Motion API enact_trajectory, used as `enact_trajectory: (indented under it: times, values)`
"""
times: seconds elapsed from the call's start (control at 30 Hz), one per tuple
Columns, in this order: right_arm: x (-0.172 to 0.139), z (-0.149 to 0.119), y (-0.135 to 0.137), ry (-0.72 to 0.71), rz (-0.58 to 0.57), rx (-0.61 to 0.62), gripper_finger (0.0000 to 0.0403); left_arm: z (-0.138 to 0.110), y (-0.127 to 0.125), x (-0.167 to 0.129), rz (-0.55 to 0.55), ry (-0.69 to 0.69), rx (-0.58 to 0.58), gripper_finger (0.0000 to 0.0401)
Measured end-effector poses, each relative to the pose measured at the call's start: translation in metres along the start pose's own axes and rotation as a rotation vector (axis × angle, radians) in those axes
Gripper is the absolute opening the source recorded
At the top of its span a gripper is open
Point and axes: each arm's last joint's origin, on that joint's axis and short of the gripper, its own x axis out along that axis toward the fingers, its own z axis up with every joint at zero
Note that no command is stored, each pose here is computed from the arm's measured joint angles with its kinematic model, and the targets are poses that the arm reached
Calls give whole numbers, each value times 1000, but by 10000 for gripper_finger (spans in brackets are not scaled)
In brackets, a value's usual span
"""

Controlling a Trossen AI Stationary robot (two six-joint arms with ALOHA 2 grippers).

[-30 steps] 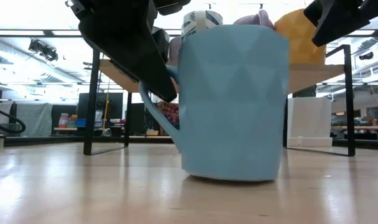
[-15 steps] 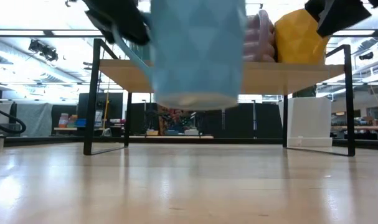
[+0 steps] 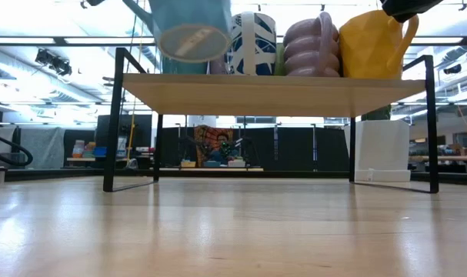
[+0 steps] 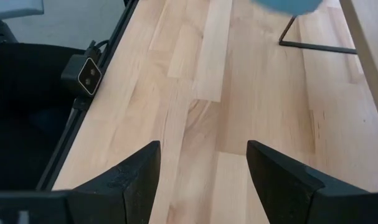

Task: Place coffee mugs
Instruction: Put the blue mug on the shelf

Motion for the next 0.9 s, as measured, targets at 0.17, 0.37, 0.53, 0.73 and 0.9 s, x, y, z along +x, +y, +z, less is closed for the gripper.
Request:
enact_trajectory:
  times: [0.17,0.37,0.53,0.73,0.9]
  values:
    - [0,0,-1,2,-2,-6,244,5,15,-19,69,-61,-105,54]
    - [0,0,-1,1,-2,-6,244,13,35,-24,141,-74,-210,54]
    - [0,0,-1,1,-2,-6,244,19,52,-18,217,-48,-250,54]
    - [0,0,-1,1,-2,-6,244,26,69,-12,251,-10,-256,54]
    - [0,0,0,1,-2,-5,244,26,79,-9,284,38,-259,54]
